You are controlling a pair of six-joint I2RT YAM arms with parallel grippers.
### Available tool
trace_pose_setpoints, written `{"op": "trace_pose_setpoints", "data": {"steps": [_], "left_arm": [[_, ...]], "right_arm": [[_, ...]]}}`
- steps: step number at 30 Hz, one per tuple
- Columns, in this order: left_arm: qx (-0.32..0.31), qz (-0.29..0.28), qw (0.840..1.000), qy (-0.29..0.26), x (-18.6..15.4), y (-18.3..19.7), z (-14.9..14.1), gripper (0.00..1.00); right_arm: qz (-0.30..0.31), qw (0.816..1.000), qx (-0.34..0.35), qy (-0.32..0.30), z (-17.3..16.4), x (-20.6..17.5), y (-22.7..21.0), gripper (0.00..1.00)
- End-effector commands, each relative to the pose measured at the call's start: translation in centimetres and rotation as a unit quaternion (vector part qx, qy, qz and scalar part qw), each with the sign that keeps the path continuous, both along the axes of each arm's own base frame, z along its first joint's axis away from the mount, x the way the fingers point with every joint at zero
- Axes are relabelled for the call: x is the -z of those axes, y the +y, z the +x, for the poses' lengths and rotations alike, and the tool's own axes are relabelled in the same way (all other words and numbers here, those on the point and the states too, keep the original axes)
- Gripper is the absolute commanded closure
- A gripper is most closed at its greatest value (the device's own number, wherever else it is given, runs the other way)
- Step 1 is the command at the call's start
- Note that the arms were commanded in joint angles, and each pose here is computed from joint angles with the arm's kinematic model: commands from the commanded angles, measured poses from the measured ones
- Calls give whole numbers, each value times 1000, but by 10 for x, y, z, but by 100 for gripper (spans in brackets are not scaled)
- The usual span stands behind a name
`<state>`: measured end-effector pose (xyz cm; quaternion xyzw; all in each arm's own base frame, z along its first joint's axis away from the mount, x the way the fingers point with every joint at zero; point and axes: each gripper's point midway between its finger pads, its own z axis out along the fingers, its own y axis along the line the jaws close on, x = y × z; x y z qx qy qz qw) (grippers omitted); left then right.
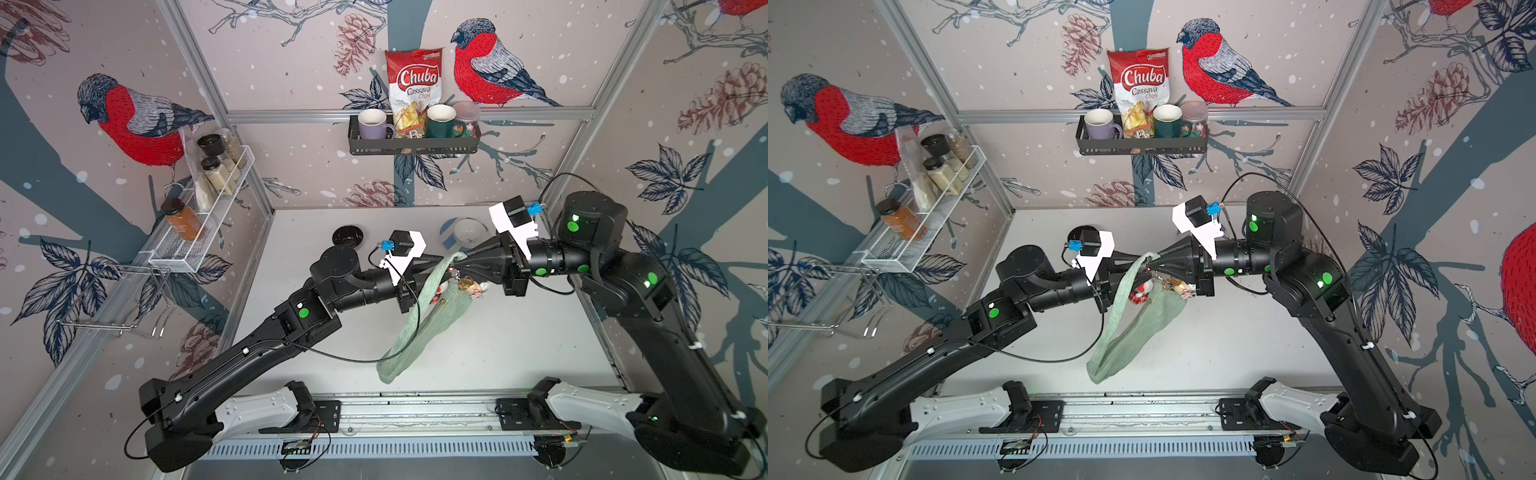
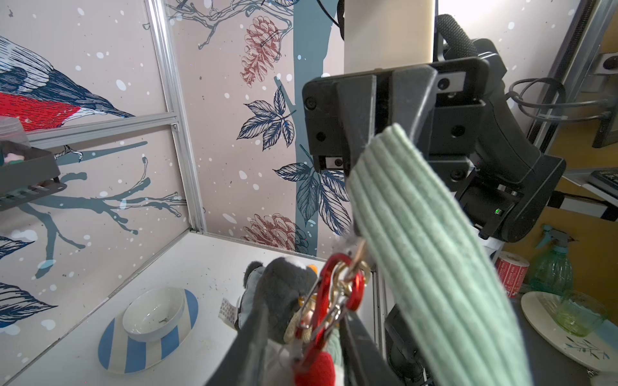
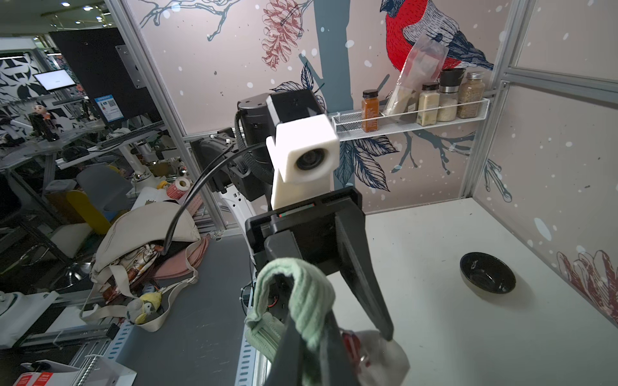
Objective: Remove the decoration from the bag
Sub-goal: Remove the decoration item from the bag.
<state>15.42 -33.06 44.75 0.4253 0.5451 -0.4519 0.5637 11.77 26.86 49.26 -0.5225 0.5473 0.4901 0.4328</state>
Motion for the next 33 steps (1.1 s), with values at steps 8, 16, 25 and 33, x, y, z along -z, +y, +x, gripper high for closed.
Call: {"op": "trace_pose_setpoints", "data": {"steps": [8,16,25,33], "left_arm": [[68,-1,997,22,-6,-4,-22,48],[119,21,992,32,-5,-9,-35,47],[111,23,993,35,2,-8,-32,48],[91,14,995,27,-5,-8,-26,49]], "right_arm": [[22,998,-46,-30,-17,-9,-3,100],[27,997,-70,-30,-26,-11,-4,100],[29,997,-68,-31,-28,-14,-6,100],[30,997,-70,-26,-26,-14,-3,100]]}}
